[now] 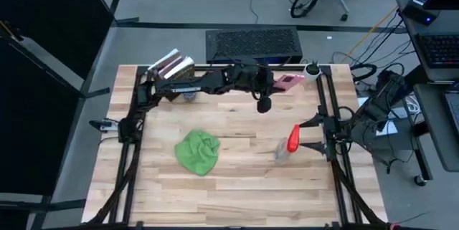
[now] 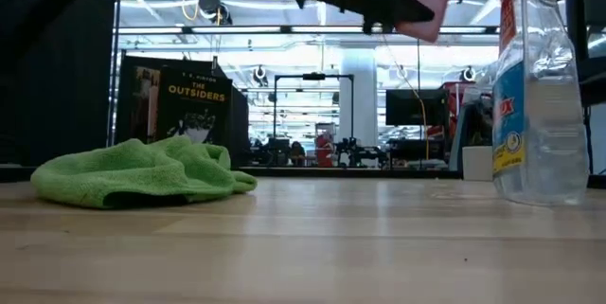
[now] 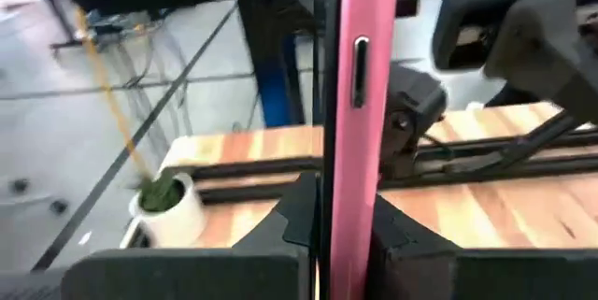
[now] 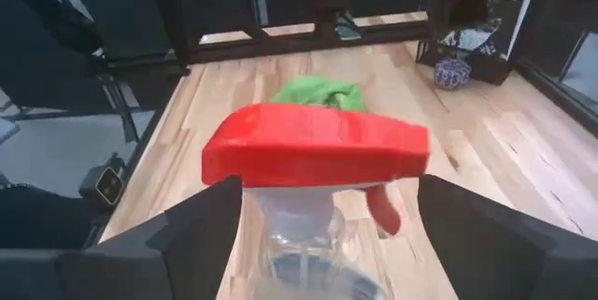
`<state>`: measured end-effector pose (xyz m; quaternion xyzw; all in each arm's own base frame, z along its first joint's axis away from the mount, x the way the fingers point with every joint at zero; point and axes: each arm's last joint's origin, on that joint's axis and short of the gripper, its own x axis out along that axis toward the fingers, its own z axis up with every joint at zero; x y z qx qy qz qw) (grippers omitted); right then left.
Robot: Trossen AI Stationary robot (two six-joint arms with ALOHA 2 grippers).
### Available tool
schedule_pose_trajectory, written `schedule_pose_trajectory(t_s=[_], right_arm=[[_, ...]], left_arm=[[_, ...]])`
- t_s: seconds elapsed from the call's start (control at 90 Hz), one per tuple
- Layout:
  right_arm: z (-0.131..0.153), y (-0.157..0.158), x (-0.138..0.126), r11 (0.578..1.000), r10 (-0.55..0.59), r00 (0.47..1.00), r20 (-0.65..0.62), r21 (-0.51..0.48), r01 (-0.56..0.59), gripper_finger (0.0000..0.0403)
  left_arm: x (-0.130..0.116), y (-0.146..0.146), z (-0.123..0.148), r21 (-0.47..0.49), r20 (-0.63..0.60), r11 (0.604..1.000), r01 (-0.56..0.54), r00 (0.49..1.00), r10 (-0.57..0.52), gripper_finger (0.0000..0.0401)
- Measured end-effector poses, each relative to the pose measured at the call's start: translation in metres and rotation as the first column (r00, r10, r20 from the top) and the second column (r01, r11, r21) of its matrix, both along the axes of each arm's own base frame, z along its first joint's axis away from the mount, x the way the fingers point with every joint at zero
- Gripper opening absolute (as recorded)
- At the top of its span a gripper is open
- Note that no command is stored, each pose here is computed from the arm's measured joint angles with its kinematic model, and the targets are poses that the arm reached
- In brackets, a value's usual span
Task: Apply microfiber cloth
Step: Spray the back of the pink cellphone with the red spray bottle
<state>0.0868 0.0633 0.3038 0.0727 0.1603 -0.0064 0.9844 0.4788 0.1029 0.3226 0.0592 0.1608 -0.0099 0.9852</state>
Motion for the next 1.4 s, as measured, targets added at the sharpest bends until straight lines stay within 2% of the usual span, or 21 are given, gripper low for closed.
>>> schedule_pose_trajectory(t_s=[0.156, 0.278, 0.433, 0.567, 0.756, 0.878, 0.967, 1.078, 1.4], right_arm=[[0.014, -0.003, -0.003, 1.0, 0.002, 1.0, 0.028, 0.02, -0.002, 0.0302], [0.017, -0.003, -0.003, 1.0, -0.001, 0.999, 0.035, 0.025, 0.0, 0.0302], [0.015, -0.004, -0.003, 0.999, -0.017, 1.0, 0.015, 0.044, 0.017, 0.0302], [0.012, -0.004, -0.004, 0.997, -0.035, 0.999, -0.008, 0.073, 0.035, 0.0302], [0.008, -0.005, -0.005, 0.994, -0.054, 0.997, -0.046, 0.088, 0.058, 0.0302], [0.007, -0.005, -0.005, 0.993, -0.058, 0.997, -0.052, 0.095, 0.063, 0.0302], [0.007, -0.005, -0.004, 0.991, -0.065, 0.996, -0.053, 0.115, 0.071, 0.0302], [0.006, -0.004, -0.003, 0.99, -0.069, 0.996, -0.059, 0.118, 0.075, 0.0302], [0.006, -0.003, -0.003, 0.997, -0.049, 0.997, -0.058, 0.056, 0.052, 0.0302]], left_arm=[[-0.018, -0.005, 0.009, -0.004, -0.134, 0.998, -0.06, 0.989, 0.059, 0.0011], [-0.029, -0.017, 0.004, -0.071, -0.271, 0.993, -0.092, 0.96, 0.07, 0.0011], [-0.039, -0.04, -0.022, -0.171, -0.51, 0.973, -0.152, 0.859, 0.045, 0.0011], [-0.043, -0.068, -0.057, -0.207, -0.632, 0.96, -0.189, 0.774, 0.016, 0.0011], [-0.047, -0.1, -0.103, -0.295, -0.66, 0.932, -0.212, 0.75, -0.039, 0.0011], [-0.048, -0.112, -0.129, -0.421, -0.605, 0.884, -0.203, 0.789, -0.107, 0.0011], [-0.055, -0.117, -0.146, -0.477, -0.623, 0.851, -0.22, 0.768, -0.151, 0.0011], [-0.063, -0.12, -0.161, -0.476, -0.653, 0.844, -0.247, 0.742, -0.151, 0.0011], [-0.063, -0.119, -0.162, -0.443, -0.626, 0.877, -0.186, 0.764, -0.155, 0.0011]])
